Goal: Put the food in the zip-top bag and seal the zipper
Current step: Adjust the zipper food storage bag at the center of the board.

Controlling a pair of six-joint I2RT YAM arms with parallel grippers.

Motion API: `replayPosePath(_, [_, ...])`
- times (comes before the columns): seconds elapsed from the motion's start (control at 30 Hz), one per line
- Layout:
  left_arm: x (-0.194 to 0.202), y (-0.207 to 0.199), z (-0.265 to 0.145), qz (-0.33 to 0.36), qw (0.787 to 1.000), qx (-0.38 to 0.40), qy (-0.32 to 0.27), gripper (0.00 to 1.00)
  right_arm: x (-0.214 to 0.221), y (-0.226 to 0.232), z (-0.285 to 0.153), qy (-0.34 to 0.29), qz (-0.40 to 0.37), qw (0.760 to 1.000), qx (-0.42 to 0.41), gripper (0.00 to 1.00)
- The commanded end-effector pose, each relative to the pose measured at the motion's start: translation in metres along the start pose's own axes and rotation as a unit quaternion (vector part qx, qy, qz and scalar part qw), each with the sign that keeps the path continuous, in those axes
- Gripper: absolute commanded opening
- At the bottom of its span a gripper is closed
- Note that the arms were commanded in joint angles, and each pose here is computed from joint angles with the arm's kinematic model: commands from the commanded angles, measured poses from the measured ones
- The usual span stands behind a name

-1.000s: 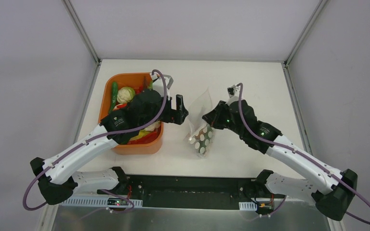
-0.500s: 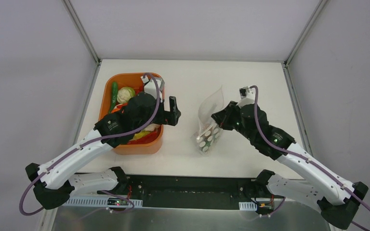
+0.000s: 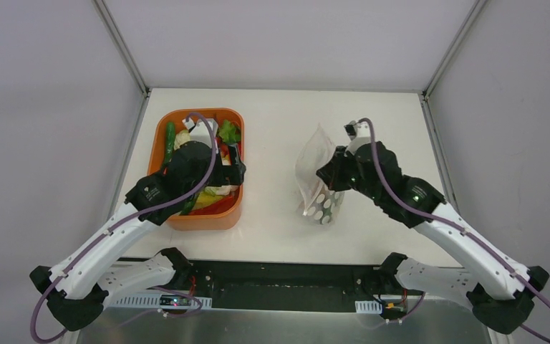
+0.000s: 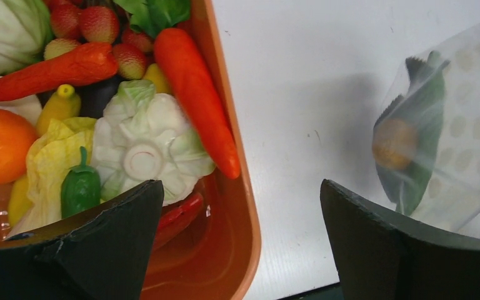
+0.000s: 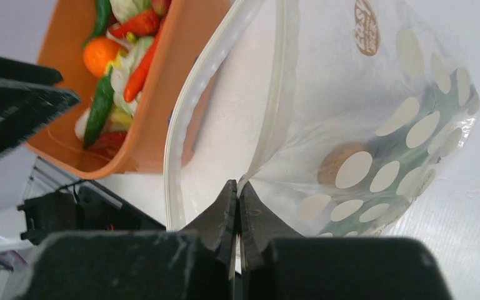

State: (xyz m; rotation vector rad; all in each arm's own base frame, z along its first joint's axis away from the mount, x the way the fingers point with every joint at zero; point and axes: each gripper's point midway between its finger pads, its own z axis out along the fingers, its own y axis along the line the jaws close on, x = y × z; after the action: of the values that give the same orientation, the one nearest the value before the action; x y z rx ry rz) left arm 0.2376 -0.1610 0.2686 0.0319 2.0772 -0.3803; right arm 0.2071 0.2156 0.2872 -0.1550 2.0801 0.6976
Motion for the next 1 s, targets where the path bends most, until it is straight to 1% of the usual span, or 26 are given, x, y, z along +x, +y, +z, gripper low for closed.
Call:
replayPosePath(0.0, [0.003,0.023,-0.005,-0.024,0.999,-0.031,-0.001,0.99,0.052,0.012,0.037,0.116,-0.018,0.993,-0.029,0.02])
replayPosePath(0.07, [0.006,0.029,-0.005,-0.03,0.999,-0.037,0.003,0.99,0.072,0.01,0.057,0.158,-0.009,0.987,-0.014,0.02])
replayPosePath(0.1, [0.007,0.031,-0.006,-0.033,0.999,-0.039,0.002,0.99,0.076,0.011,0.062,0.17,-0.006,0.985,-0.014,0.02])
replayPosePath(0.17, [0.007,0.033,-0.008,-0.038,0.998,-0.04,-0.002,0.99,0.078,0.013,0.069,0.174,0.002,0.985,-0.013,0.01])
replayPosePath(0.33, [0.007,0.033,-0.009,-0.042,0.998,-0.036,-0.001,0.99,0.064,0.029,0.066,0.136,0.024,0.989,-0.054,0.03])
replayPosePath(0.47, [0.008,0.019,-0.004,-0.049,0.999,-0.005,0.007,0.99,0.049,0.035,0.056,0.104,0.031,0.991,-0.071,0.04])
replayPosePath(0.53, [0.008,0.003,-0.001,-0.056,0.998,0.03,0.016,0.97,0.044,0.04,0.051,0.098,0.03,0.991,-0.086,0.04])
replayPosePath(0.57, [0.008,-0.009,0.0,-0.061,0.996,0.061,0.021,0.95,0.044,0.041,0.05,0.099,0.03,0.991,-0.087,0.04])
replayPosePath(0.67, [0.005,-0.05,0.006,-0.083,0.985,0.146,0.031,0.9,0.047,0.036,0.049,0.104,0.034,0.991,-0.075,0.04])
replayPosePath(0.73, [0.004,-0.075,0.008,-0.079,0.98,0.18,0.036,0.89,0.047,0.033,0.05,0.099,0.039,0.992,-0.07,0.04])
replayPosePath(0.77, [0.006,-0.087,0.01,-0.072,0.978,0.189,0.042,0.89,0.047,0.032,0.05,0.096,0.044,0.992,-0.067,0.04])
replayPosePath(0.83, [0.017,-0.107,0.018,-0.054,0.975,0.2,0.076,0.87,0.045,0.032,0.05,0.09,0.052,0.992,-0.066,0.04])
replayPosePath(0.97, [0.035,-0.12,0.027,-0.032,0.973,0.191,0.122,0.81,0.038,0.027,0.05,0.065,0.067,0.994,-0.051,0.04])
